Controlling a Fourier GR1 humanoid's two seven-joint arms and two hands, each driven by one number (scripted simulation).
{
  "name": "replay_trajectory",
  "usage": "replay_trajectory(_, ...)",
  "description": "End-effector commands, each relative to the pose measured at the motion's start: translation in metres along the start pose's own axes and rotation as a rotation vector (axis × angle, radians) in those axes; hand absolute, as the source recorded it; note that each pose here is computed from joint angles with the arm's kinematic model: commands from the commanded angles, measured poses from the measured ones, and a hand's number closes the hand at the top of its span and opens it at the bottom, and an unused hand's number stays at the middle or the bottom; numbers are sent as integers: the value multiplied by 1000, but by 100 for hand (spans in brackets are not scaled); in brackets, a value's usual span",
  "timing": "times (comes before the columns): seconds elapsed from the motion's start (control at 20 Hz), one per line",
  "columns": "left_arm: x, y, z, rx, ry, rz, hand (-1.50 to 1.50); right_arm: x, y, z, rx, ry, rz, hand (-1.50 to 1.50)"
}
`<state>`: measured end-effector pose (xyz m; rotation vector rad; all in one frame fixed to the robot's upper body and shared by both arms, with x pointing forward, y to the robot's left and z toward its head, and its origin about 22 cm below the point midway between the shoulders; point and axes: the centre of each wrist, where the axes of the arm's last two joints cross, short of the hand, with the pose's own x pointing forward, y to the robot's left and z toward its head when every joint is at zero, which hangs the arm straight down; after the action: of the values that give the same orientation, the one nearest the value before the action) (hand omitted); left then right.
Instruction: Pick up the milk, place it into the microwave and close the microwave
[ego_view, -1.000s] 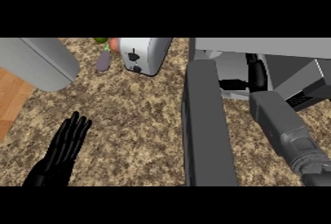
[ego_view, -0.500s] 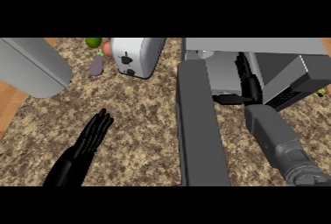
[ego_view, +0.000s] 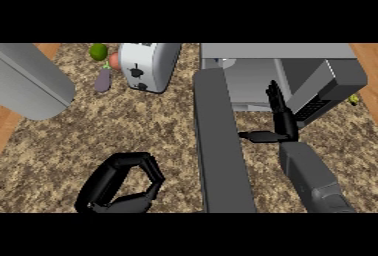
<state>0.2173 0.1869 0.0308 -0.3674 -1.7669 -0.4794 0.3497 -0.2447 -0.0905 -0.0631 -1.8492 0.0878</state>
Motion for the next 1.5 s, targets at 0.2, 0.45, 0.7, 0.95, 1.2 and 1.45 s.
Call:
replay_trajectory(0.2,-29,-23,-20,-60,59,-112,150,-9,-38,40,57,-10,-5,-150)
replay_trajectory(0.45,-55,-51,-32,-217,148,-82,150,-14,-34,72,64,-41,-30,-150)
replay_trajectory(0.7,-72,-78,-36,-281,160,-92,150,4,-69,101,64,-58,-9,-150)
replay_trajectory(0.95,-72,-100,-49,-378,168,-41,150,47,-78,92,19,-87,-28,-150)
replay_trajectory(1.2,-85,-128,-56,-401,181,-110,150,72,-95,124,27,-123,-9,-150)
replay_trajectory(1.45,-69,-154,-70,-311,163,-126,150,103,-108,105,80,-139,-87,-150)
